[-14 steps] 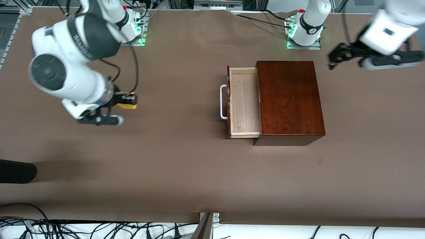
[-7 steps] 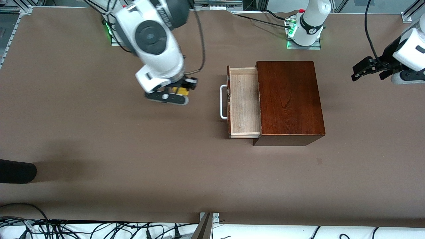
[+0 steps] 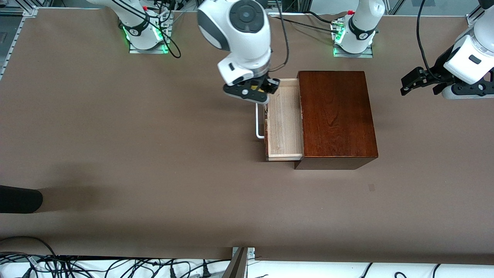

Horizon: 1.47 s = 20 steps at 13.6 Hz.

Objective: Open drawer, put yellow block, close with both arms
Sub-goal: 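Carry the yellow cube with the right gripper over the open drawer, then lower the cube into the drawer and open the right gripper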

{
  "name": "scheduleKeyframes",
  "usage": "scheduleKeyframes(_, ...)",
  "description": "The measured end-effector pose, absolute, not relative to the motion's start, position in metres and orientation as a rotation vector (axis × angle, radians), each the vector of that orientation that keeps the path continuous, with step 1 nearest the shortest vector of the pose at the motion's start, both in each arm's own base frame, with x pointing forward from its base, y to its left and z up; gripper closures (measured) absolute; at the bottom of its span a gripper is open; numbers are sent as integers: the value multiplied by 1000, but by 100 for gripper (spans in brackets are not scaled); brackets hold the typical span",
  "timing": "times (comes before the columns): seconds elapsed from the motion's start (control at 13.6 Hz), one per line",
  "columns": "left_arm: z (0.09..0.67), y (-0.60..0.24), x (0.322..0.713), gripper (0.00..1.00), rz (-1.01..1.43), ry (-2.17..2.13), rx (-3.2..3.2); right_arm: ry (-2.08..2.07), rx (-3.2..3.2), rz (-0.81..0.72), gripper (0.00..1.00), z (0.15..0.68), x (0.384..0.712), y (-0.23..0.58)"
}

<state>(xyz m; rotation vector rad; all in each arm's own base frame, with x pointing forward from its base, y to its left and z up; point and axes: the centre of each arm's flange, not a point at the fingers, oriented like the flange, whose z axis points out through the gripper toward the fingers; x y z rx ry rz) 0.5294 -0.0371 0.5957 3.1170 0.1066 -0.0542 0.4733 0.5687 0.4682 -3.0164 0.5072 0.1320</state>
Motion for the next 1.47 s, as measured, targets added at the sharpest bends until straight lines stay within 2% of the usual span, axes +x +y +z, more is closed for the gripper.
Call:
scheduleKeyframes(0.15, 593, -37, 529, 0, -61, 106, 3117, 586, -2988, 122, 45, 449, 466, 588)
scheduleKeyframes(0.44, 593, -37, 530, 0, -60, 106, 3117, 820, -2885, 95, 45, 443, 469, 600)
scheduleKeyframes(0.81, 593, -36, 529, 0, -59, 109, 3117, 1646, -2422, 94, 45, 423, 497, 603)
scheduleKeyframes(1.03, 594, -36, 529, 0, -58, 109, 3117, 1995, -2138, 114, 45, 417, 508, 599)
scheduleKeyframes(1.25, 596, -36, 529, 0, -54, 109, 3117, 2097, -2014, 127, 45, 418, 509, 601)
scheduleKeyframes(1.47, 602, -36, 527, 0, -44, 108, 3116, 2103, -2035, 132, 45, 393, 495, 617)
